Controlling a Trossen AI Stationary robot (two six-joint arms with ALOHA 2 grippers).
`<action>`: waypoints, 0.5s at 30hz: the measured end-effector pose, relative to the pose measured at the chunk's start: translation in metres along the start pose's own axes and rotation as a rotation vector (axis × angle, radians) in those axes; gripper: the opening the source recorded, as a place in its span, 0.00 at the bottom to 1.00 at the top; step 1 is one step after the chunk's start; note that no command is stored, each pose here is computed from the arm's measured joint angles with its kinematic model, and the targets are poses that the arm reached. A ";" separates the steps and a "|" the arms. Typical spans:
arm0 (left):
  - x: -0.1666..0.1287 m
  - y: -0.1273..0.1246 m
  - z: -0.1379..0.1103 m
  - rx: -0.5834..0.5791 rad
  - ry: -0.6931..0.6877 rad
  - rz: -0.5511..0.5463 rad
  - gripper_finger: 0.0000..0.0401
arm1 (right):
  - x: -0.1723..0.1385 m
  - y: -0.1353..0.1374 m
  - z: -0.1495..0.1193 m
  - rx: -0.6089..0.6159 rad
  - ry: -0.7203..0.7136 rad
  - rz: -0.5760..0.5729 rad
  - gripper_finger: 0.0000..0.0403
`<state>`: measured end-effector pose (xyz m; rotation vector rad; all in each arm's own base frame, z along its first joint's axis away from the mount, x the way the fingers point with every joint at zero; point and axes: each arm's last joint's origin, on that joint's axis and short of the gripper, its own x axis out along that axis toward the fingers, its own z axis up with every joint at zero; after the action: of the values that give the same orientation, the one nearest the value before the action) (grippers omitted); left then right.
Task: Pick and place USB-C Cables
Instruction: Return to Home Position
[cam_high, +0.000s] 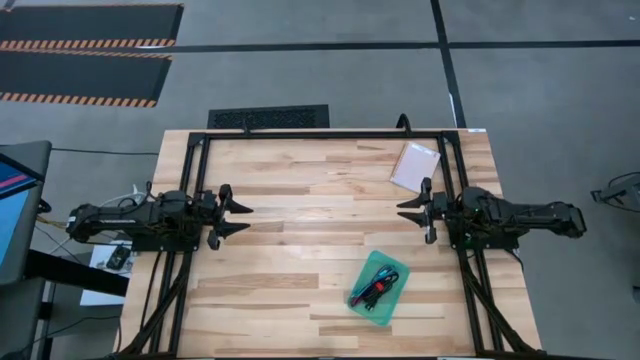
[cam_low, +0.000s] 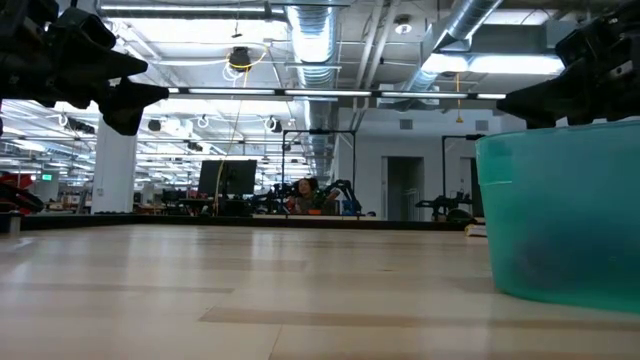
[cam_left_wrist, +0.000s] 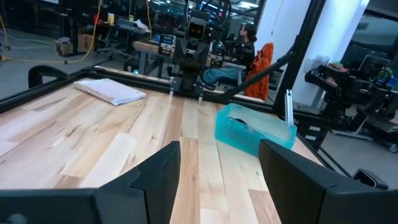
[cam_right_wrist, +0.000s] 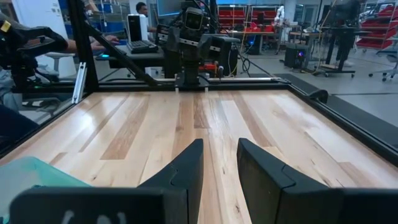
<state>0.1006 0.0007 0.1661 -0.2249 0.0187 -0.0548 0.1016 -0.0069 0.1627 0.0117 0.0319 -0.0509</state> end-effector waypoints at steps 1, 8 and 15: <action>0.000 0.000 0.000 -0.002 0.000 0.000 0.52 | 0.000 0.000 0.000 0.000 0.000 0.000 0.31; 0.000 0.000 0.000 -0.002 0.000 0.000 0.52 | 0.000 0.000 0.000 -0.001 0.000 0.000 0.30; 0.000 0.000 0.000 -0.003 0.000 0.000 0.52 | 0.000 0.000 0.000 -0.002 0.000 0.001 0.30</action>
<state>0.1006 0.0007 0.1662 -0.2282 0.0188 -0.0549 0.1016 -0.0069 0.1627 0.0098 0.0316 -0.0501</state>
